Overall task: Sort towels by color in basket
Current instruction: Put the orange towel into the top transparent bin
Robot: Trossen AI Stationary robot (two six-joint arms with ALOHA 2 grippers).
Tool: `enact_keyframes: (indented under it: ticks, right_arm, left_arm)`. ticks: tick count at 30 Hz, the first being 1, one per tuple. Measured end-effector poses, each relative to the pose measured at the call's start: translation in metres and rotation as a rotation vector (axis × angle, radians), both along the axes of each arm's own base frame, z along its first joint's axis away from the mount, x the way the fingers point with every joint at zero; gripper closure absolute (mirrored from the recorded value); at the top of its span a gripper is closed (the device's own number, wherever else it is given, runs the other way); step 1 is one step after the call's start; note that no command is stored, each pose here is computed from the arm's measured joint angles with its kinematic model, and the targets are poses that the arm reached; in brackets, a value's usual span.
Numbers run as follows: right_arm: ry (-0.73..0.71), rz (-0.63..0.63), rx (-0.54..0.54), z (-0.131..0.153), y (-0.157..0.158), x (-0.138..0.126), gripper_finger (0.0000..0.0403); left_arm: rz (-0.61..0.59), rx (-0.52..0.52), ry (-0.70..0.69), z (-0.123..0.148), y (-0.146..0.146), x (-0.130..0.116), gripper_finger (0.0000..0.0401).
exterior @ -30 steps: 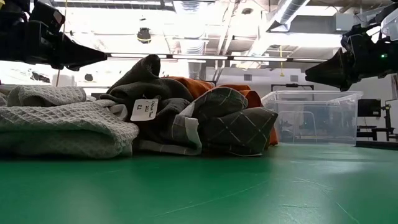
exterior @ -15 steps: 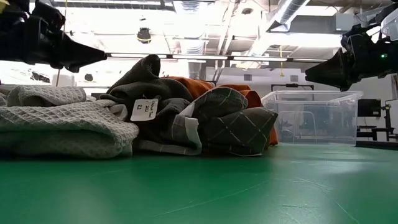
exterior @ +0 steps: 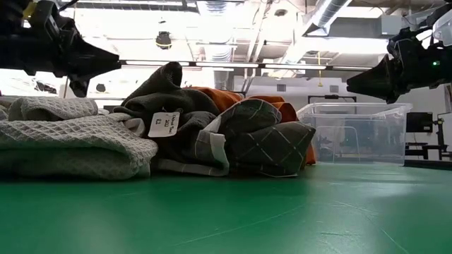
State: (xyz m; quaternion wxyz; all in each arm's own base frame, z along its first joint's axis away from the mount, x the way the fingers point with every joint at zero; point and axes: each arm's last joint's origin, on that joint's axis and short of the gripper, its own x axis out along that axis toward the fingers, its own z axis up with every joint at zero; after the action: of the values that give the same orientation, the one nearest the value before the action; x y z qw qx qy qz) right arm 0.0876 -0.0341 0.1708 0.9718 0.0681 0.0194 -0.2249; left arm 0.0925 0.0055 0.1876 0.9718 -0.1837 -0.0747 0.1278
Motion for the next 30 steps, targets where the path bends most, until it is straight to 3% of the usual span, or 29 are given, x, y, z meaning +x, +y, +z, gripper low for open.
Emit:
enact_keyframes:
  ticks: [4, 7, 14, 20, 25, 30]
  right_arm:
    - [0.001, 0.000, 0.000, 0.000, 0.000, 0.000, 0.0227]
    - [-0.002, 0.000, 0.000, 0.000, 0.000, 0.000, 0.0227]
    - [-0.129, 0.000, 0.157, 0.003, 0.001, 0.001, 0.0227]
    - [-0.255, 0.222, -0.043, 0.031, 0.008, 0.002, 0.0227]
    - [-0.123, 0.255, -0.067, 0.047, 0.010, 0.017, 0.0227]
    - [0.111, 0.314, -0.090, 0.063, 0.010, 0.058, 0.0227]
  left_arm:
    - [-0.042, -0.091, -0.028, 0.000, -0.001, 0.000, 0.0336]
    - [-0.108, -0.088, -0.025, 0.001, -0.003, 0.001, 0.0336]
    - [-0.175, 0.066, -0.009, 0.003, -0.005, 0.001, 0.0336]
    - [-0.107, 0.164, -0.032, 0.022, -0.003, -0.005, 0.0336]
    - [-0.037, 0.170, -0.002, 0.042, -0.001, -0.013, 0.0336]
    - [0.027, 0.079, 0.109, 0.056, 0.001, -0.017, 0.0323]
